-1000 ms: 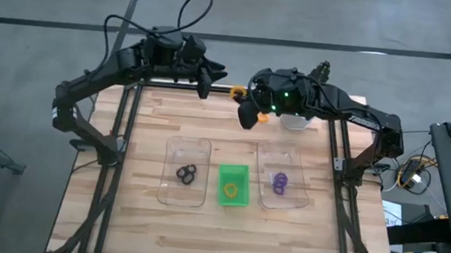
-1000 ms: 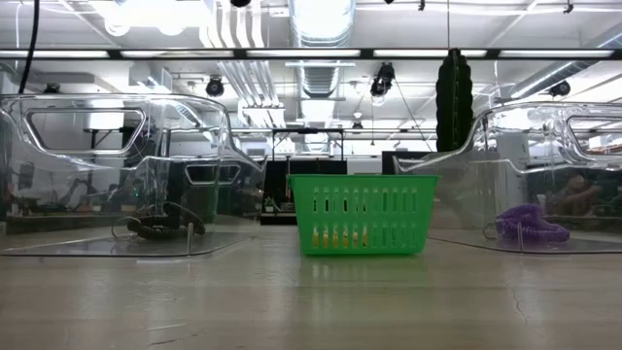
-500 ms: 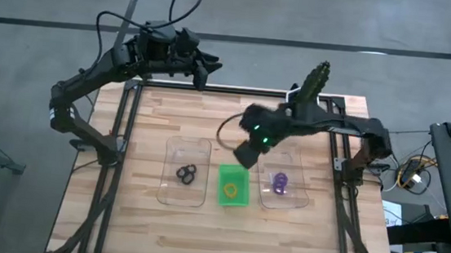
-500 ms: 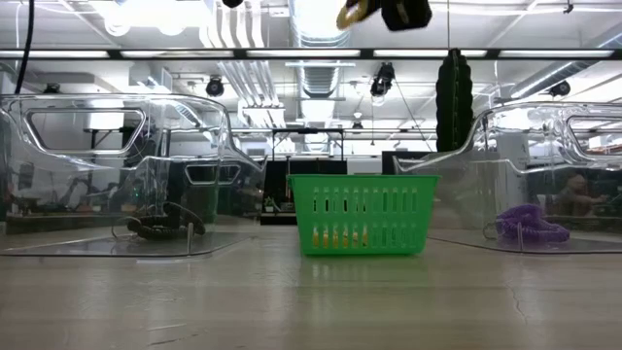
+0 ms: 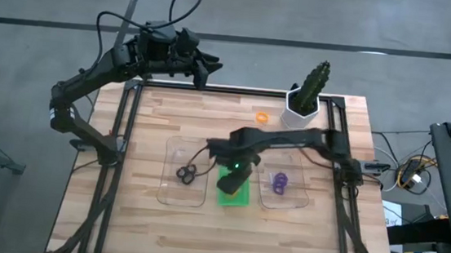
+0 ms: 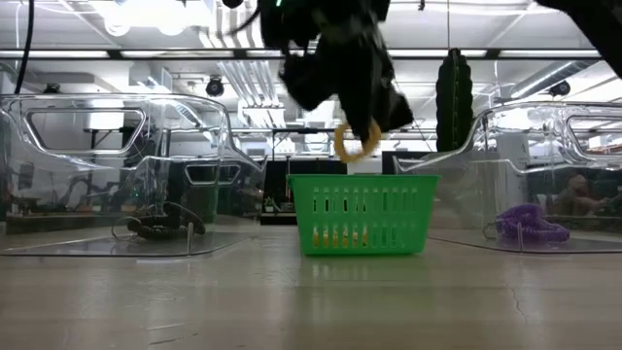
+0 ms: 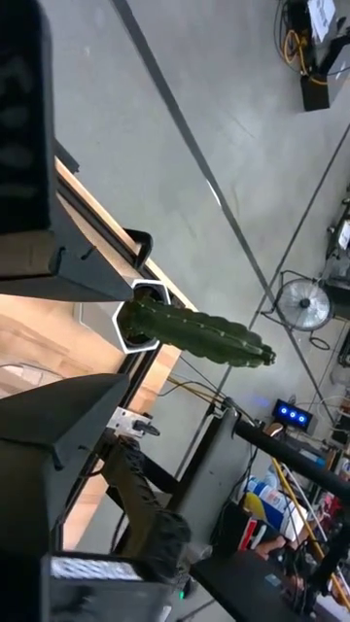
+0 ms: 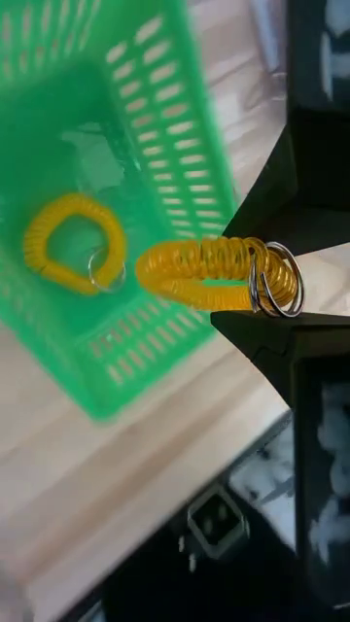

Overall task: Sort spring keychains
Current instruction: Put the left yellow spring keychain into the green bin, then put the yellow spring keychain into the green bin

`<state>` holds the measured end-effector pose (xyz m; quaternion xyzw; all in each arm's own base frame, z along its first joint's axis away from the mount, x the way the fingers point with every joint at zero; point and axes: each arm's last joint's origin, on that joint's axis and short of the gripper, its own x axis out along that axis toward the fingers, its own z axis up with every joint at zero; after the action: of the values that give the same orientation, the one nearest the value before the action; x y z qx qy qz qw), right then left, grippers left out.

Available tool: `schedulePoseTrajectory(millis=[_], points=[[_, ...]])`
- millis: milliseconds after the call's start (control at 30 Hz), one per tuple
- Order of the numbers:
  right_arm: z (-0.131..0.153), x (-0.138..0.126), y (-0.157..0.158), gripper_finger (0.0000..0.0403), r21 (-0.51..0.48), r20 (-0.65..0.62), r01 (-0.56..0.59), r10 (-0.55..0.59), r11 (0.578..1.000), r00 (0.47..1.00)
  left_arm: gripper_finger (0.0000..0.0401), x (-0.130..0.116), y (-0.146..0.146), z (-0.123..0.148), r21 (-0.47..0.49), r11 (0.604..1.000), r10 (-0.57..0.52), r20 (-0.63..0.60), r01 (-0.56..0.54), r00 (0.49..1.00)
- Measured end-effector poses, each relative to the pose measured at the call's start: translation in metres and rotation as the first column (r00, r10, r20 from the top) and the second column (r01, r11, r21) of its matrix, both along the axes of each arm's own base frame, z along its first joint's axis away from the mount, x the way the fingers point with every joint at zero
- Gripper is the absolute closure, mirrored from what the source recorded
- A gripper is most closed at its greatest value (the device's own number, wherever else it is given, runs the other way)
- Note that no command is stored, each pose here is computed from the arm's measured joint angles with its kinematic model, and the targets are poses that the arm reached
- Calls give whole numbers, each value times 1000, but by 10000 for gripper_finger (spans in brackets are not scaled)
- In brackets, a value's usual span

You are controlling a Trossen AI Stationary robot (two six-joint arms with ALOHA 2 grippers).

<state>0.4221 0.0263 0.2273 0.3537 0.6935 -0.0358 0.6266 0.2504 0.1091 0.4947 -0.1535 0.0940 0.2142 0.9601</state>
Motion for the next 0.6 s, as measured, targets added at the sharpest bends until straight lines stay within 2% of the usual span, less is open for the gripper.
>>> schedulePoseTrajectory(millis=[200, 300, 467, 600], points=[[-39, 9, 3, 334, 13, -84, -47, 48, 999, 995, 279, 0, 0, 0, 0, 1000, 0, 0, 0, 1000], [-42, 11, 3, 297, 11, -87, -48, 49, 999, 995, 279, 0, 0, 0, -14, 1000, 3, 5, -3, 1000], [-22, 10, 3, 206, 10, -14, -49, 49, 999, 999, 279, 0, 0, 0, -18, 1000, 5, 5, -5, 1000], [17, 2, 4, 145, 14, 42, -13, 13, 1000, 999, 279, -1, 1, -1, -11, 1000, 4, -8, -4, 1000]])
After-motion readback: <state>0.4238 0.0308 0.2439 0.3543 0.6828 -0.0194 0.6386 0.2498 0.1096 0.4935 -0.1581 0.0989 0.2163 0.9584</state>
